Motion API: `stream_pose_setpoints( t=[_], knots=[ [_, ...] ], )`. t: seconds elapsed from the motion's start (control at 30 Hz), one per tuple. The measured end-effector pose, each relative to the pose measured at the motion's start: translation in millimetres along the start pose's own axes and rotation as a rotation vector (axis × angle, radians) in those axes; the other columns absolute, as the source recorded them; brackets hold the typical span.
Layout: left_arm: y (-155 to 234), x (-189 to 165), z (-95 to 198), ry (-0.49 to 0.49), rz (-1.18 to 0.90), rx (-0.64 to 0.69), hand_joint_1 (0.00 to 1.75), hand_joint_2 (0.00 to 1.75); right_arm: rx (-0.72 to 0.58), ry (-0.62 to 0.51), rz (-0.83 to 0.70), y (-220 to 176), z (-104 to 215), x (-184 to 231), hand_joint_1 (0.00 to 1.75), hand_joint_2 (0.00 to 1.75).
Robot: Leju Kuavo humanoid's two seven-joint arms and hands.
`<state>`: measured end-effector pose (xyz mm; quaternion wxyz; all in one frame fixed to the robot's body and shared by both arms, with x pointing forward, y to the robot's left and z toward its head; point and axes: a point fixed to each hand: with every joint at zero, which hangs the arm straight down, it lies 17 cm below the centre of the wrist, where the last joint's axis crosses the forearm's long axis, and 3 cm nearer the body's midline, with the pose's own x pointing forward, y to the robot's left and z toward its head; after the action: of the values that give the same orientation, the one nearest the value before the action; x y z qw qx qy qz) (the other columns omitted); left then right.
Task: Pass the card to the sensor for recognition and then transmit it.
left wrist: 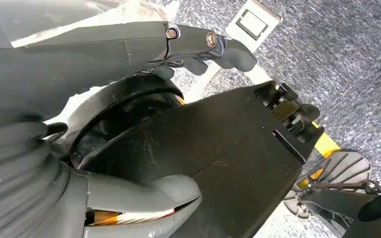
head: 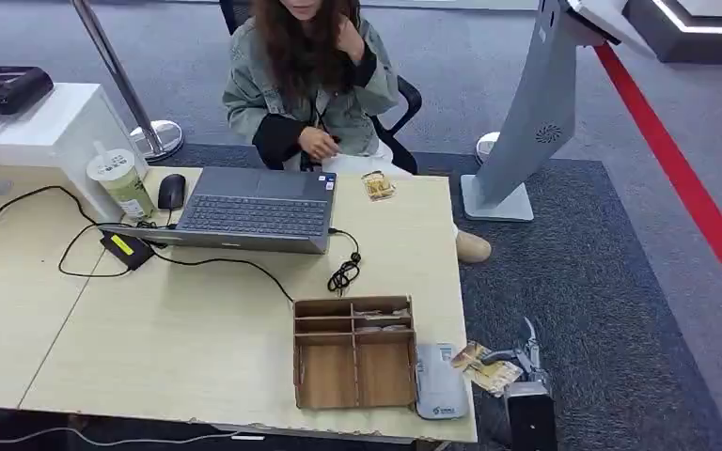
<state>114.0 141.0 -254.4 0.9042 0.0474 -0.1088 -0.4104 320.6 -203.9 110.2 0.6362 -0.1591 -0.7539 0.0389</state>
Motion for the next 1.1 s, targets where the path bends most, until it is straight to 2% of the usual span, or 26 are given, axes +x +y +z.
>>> stream_pose_setpoints(
  t=[0.57,0.83,0.97,1.1],
  knots=[
    [-1,1,0,-0.007,0.003,0.002,0.0,1.75,0.026,0.117,0.01,23,11,-54,1.75,1.75],
    [-1,1,0,-0.007,0.002,0.002,0.0,1.75,0.028,0.12,0.01,24,11,-55,1.75,1.75],
    [-1,1,0,-0.008,-0.001,0.006,0.0,1.75,0.048,0.177,0.028,42,20,-84,1.75,1.75],
    [-1,1,0,-0.008,-0.002,0.007,0.0,1.75,0.049,0.198,0.028,45,23,-91,1.75,1.75]
  ],
)
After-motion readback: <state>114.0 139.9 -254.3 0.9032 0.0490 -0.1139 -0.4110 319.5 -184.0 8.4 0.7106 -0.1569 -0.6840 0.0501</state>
